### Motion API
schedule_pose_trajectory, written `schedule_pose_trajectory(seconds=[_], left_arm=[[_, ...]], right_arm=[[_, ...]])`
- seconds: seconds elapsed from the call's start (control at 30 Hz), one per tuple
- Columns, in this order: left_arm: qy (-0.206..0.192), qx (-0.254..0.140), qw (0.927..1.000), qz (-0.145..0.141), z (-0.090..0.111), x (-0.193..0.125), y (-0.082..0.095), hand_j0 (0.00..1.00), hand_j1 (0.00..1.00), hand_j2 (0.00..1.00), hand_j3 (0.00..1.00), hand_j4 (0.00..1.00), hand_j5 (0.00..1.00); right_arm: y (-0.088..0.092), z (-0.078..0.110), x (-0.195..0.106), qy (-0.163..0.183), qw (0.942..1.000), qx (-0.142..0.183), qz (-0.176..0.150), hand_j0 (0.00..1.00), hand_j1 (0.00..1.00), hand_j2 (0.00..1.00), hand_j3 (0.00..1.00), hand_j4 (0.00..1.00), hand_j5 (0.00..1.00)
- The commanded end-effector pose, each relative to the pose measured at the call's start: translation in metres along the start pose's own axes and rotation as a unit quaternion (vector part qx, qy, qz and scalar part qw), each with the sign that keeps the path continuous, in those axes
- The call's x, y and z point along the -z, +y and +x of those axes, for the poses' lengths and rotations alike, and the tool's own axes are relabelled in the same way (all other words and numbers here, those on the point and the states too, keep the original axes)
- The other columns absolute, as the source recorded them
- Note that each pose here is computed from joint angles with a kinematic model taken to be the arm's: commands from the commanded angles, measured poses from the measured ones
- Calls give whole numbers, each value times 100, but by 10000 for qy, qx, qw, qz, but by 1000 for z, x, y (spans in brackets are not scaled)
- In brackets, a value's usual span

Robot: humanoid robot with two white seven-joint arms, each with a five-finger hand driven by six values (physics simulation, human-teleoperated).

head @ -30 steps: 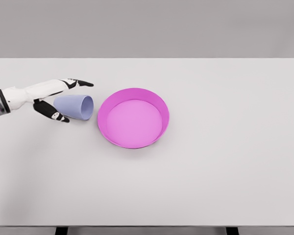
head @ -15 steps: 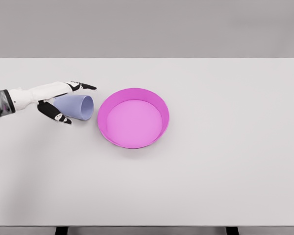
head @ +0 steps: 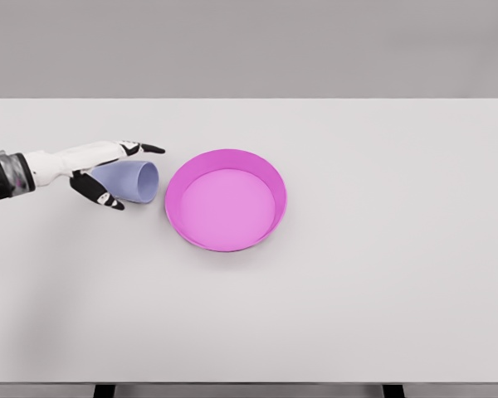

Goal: Flip the cup with left arm and place it on the plate

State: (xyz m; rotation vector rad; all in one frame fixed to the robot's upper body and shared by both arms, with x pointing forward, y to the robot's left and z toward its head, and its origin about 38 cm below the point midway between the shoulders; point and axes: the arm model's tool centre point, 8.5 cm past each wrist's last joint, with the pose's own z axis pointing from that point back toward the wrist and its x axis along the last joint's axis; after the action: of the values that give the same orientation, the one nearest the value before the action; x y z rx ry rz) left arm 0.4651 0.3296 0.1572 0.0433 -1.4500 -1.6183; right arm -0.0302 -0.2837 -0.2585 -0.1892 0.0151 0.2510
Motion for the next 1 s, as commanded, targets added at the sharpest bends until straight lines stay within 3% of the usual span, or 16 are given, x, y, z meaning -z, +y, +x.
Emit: schedule_pose_trajectory(seconds=[0.0, 0.2, 0.23, 0.27, 0.3, 0.4, 0.67, 0.97], left_arm=[[46, -83, 10000, -14, -4, 5, -5, 100, 100, 100, 100, 100, 100], [233, -209, 9995, -11, -9, 4, -5, 100, 100, 100, 100, 100, 100], [294, -260, 9992, -11, -10, 5, -5, 97, 97, 97, 97, 97, 97], [375, -321, 9988, -12, -12, 4, -6, 84, 84, 84, 84, 84, 84], [394, -334, 9987, -13, -12, 4, -6, 79, 79, 79, 79, 79, 79], [372, -366, 9986, 20, -12, 4, -5, 69, 69, 69, 69, 69, 69], [332, -420, 9985, 65, -11, 4, -4, 66, 66, 66, 66, 66, 66], [-359, -915, 9924, 743, -1, -10, 15, 64, 64, 64, 64, 64, 64]], right_arm=[[0, 0, 0, 1, 10000, 1, -1, 100, 100, 100, 100, 100, 100], [0, 0, 0, 1, 10000, 1, -1, 100, 100, 100, 100, 100, 100], [0, 0, 0, 1, 10000, 1, -1, 100, 100, 100, 100, 100, 100], [0, 0, 0, 1, 10000, 1, -1, 100, 100, 100, 100, 100, 100], [0, 0, 0, 1, 10000, 1, -1, 100, 100, 100, 100, 100, 100], [0, 0, 0, 1, 10000, 1, -1, 100, 100, 100, 100, 100, 100], [0, 0, 0, 1, 10000, 1, -1, 100, 100, 100, 100, 100, 100], [0, 0, 0, 1, 10000, 1, -1, 100, 100, 100, 100, 100, 100]])
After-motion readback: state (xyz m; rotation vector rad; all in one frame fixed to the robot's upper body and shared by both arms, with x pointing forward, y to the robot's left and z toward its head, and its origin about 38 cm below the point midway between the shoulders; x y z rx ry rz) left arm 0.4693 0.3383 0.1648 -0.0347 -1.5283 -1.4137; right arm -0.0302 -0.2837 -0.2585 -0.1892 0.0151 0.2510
